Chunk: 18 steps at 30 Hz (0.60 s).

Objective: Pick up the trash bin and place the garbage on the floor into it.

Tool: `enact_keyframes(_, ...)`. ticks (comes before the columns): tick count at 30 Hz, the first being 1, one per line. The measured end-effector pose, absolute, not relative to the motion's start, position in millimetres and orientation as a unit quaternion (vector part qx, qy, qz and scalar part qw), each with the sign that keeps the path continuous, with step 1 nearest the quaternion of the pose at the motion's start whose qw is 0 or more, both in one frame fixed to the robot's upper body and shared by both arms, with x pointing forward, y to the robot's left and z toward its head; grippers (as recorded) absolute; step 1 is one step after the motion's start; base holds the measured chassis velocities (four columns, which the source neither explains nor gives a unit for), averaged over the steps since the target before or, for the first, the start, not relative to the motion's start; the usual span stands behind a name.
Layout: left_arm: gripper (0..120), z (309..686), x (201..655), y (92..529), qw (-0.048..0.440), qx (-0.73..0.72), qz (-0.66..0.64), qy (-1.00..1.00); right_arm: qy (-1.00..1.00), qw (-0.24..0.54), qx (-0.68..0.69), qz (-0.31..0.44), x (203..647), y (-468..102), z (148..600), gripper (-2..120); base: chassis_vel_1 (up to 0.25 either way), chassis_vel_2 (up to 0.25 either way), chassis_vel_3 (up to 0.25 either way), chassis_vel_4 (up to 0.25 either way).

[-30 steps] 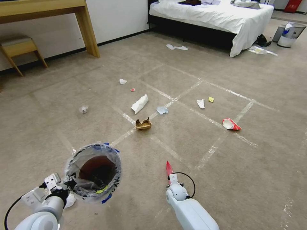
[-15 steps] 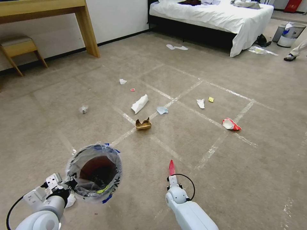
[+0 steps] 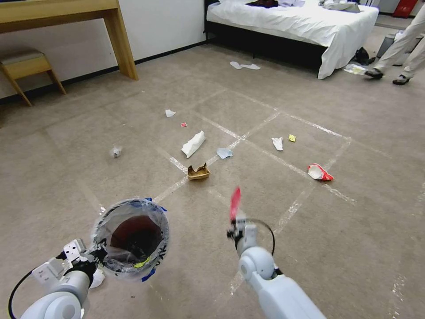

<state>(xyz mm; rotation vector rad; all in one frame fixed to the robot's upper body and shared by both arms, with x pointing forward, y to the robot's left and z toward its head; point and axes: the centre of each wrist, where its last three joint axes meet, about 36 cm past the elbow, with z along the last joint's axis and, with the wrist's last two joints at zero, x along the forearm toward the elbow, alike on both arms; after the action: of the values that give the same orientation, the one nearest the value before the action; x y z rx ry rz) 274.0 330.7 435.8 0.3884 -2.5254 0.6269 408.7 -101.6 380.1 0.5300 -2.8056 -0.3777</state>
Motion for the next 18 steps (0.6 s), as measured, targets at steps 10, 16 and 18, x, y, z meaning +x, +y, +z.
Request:
enact_keyframes(10,1,441,275,327,0.253,0.137,0.230,-0.930,-0.897,-0.020,0.381,-0.224,388,-50,427,0,0.000,0.000,0.000,0.000)
enact_keyframes(16,1,443,274,326,0.250,0.137,0.231,-0.930,-0.871,-0.036,0.448,-0.198,393,-20,430,0,0.000,0.000,0.000,0.000)
enact_keyframes(18,1,444,274,325,0.249,0.136,0.232,-0.930,-0.868,-0.039,0.459,-0.185,396,-13,431,0,0.000,0.000,0.000,0.000)
